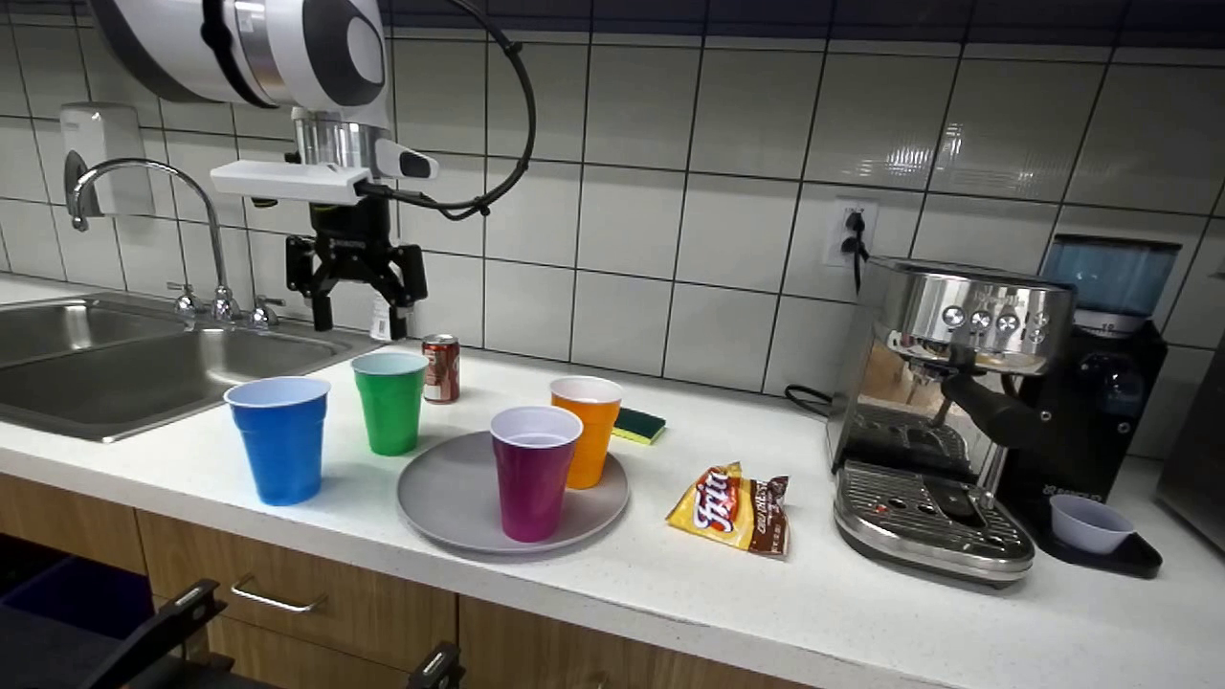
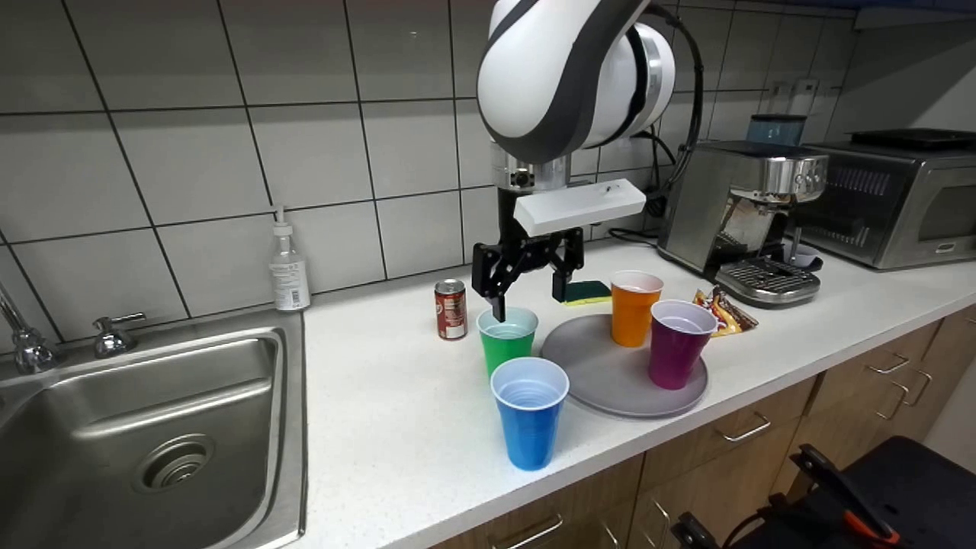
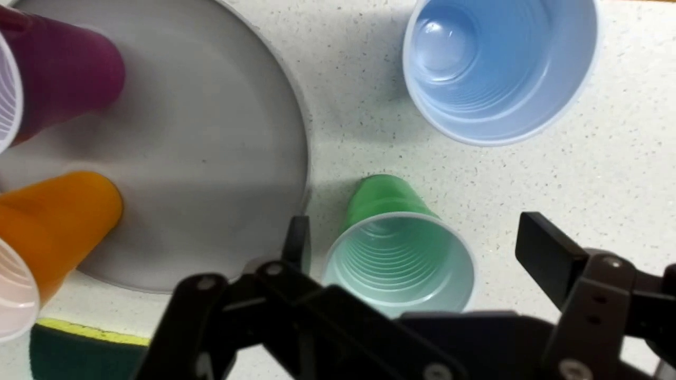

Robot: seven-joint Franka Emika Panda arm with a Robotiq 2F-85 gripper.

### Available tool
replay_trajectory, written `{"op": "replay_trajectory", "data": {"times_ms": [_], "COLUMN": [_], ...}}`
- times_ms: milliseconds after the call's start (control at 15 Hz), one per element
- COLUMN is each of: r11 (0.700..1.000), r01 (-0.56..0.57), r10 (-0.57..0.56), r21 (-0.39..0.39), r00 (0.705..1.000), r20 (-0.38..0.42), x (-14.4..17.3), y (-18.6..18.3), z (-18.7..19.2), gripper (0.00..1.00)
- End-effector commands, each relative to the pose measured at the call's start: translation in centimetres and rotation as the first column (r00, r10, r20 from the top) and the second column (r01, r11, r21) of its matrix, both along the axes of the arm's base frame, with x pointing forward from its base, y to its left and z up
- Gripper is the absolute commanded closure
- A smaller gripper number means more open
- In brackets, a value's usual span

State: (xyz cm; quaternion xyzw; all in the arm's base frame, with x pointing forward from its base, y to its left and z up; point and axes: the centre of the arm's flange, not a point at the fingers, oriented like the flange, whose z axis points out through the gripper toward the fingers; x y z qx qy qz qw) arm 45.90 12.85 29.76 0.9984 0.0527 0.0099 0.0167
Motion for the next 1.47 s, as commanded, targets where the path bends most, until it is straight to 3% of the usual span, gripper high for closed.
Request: {"op": "replay_trajectory", "data": {"times_ms": [0, 1400], "r11": [1.000, 0.998], "r01": [-0.029, -0.057], "r10": [0.029, 0.057], "r21": [-0.009, -0.030], "r00": [0.999, 0.998], "r20": [0.026, 0.028], "x": [-0.5, 5.1], "y": [1.5, 7.0], "z": [0.0, -4.8], "gripper": [0.00, 0.00]}}
